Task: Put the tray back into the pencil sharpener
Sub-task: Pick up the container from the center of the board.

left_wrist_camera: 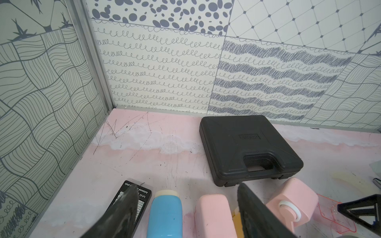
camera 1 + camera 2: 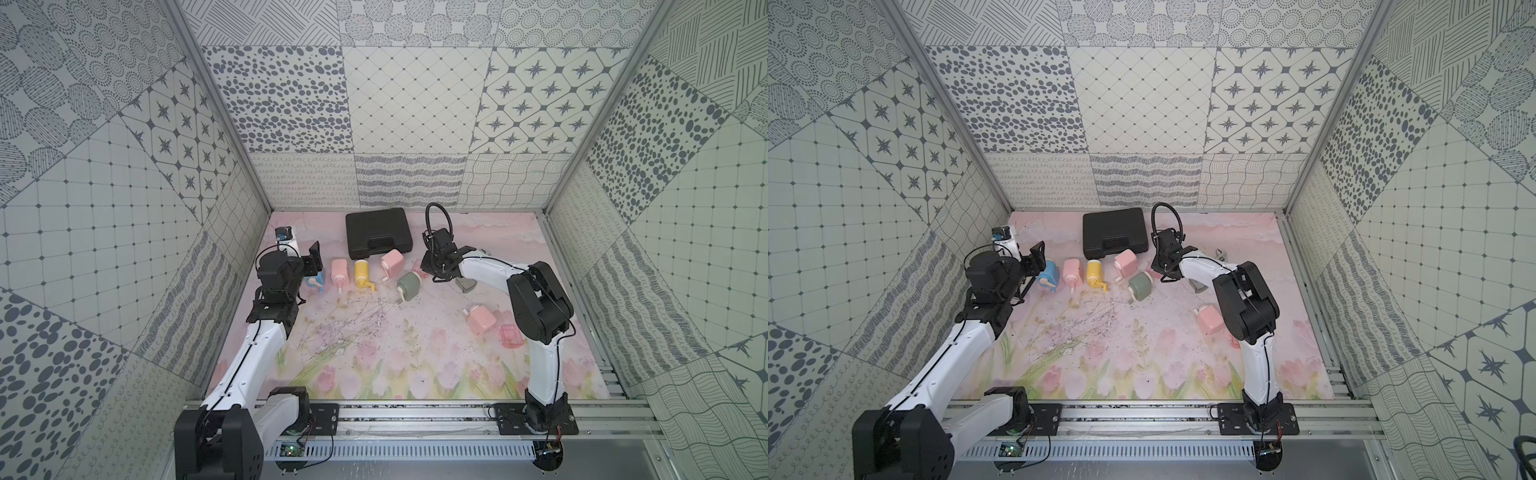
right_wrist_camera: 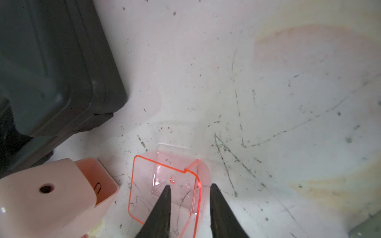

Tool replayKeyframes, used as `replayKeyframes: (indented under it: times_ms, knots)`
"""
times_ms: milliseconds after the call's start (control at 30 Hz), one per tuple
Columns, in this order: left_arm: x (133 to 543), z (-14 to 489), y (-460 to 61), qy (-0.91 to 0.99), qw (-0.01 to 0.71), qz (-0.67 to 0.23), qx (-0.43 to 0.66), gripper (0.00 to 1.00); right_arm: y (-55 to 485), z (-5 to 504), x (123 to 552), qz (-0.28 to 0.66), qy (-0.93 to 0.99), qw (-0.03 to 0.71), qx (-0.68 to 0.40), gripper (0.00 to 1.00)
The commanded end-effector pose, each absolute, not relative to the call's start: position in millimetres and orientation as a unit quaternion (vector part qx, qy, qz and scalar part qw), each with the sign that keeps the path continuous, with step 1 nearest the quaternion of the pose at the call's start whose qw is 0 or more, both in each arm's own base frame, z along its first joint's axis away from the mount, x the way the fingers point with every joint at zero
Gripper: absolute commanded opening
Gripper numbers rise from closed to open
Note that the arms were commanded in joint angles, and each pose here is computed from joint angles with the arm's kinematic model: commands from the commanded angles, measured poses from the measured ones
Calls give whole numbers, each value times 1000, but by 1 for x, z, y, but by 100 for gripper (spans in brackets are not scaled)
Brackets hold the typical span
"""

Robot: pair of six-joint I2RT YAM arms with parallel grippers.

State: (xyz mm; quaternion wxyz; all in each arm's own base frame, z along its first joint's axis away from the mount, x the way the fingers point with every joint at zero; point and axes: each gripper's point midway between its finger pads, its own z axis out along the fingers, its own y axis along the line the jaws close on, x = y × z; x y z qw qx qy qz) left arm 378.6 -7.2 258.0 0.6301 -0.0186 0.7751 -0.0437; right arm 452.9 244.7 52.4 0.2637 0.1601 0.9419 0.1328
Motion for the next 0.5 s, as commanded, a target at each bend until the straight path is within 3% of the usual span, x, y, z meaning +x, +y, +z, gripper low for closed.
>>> replayKeyframes:
  times_ms: [0, 167, 467]
  knots:
    - [380, 279, -11, 752, 658, -50, -9, 75, 240, 53, 458, 109, 944, 266, 159, 29]
    - [377, 282, -11, 749, 660, -50, -7, 75, 239, 50, 458, 96, 949, 262, 150, 20]
    - [369, 293, -5, 743, 669, -24, -2, 75, 241, 47, 458, 90, 954, 245, 145, 15]
